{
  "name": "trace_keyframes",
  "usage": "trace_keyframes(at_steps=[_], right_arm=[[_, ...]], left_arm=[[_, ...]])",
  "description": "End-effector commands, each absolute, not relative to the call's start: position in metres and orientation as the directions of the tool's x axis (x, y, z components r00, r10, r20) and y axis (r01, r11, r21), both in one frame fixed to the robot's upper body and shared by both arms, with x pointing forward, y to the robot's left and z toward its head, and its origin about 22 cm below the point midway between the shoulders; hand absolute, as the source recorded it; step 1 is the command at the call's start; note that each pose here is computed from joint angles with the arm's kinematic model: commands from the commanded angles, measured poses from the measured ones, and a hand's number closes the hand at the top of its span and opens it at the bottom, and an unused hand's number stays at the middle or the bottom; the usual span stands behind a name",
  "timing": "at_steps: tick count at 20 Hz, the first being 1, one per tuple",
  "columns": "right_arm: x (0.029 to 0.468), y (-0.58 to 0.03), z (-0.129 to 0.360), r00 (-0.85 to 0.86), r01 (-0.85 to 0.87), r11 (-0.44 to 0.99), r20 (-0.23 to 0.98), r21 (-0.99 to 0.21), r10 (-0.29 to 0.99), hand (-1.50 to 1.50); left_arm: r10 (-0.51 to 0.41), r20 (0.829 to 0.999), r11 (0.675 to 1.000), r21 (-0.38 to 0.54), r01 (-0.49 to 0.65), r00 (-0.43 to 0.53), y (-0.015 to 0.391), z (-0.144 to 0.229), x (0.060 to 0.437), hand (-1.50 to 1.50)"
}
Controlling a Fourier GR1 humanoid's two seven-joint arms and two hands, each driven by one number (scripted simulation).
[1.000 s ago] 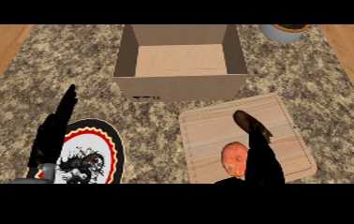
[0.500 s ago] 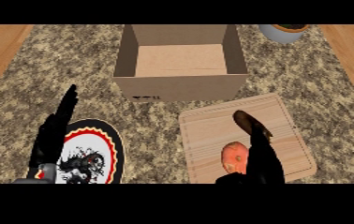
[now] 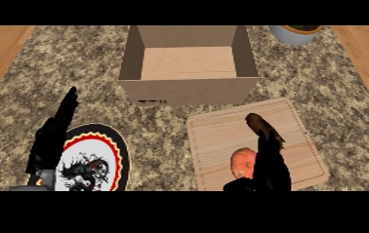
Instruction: Pick the squash from the cutting board and place it in the cardboard box
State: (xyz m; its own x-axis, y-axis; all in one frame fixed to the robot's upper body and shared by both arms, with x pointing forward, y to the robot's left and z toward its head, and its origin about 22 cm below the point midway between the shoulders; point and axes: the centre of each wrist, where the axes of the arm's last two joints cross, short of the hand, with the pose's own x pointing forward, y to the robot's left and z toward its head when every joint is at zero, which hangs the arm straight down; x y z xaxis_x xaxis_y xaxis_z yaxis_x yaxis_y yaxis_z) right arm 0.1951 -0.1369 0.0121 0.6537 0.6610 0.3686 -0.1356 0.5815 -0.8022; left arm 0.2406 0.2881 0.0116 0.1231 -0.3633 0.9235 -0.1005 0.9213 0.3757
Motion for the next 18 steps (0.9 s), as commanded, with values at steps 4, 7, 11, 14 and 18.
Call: trace_keyframes(at_steps=[4, 7, 11, 14, 18], right_arm=[[0.195, -0.156, 0.005, 0.708, -0.142, 0.631, 0.368, -0.762, 0.603, 1.5], [0.178, -0.125, 0.013, 0.687, -0.14, 0.574, 0.339, -0.807, 0.643, 1.5], [0.202, -0.135, 0.001, 0.689, -0.076, 0.41, 0.249, -0.909, 0.681, 1.5], [0.219, -0.147, 0.014, 0.681, -0.026, 0.373, 0.257, -0.928, 0.686, 1.5], [0.24, -0.153, 0.015, 0.47, -0.042, 0.328, 0.271, -0.944, 0.84, 1.5]], left_arm=[[-0.342, 0.931, 0.931, 0.354, -0.083, 0.129, 0.285, -0.002, 0.229, 0.0], [-0.368, 0.921, 0.919, 0.381, -0.1, 0.126, 0.302, 0.019, 0.254, 0.0], [-0.374, 0.92, 0.918, 0.385, -0.099, 0.116, 0.291, 0.007, 0.253, 0.0], [-0.365, 0.925, 0.921, 0.376, -0.101, 0.109, 0.294, 0.024, 0.231, 0.0], [-0.359, 0.926, 0.925, 0.37, -0.085, 0.119, 0.278, -0.002, 0.243, 0.0]])
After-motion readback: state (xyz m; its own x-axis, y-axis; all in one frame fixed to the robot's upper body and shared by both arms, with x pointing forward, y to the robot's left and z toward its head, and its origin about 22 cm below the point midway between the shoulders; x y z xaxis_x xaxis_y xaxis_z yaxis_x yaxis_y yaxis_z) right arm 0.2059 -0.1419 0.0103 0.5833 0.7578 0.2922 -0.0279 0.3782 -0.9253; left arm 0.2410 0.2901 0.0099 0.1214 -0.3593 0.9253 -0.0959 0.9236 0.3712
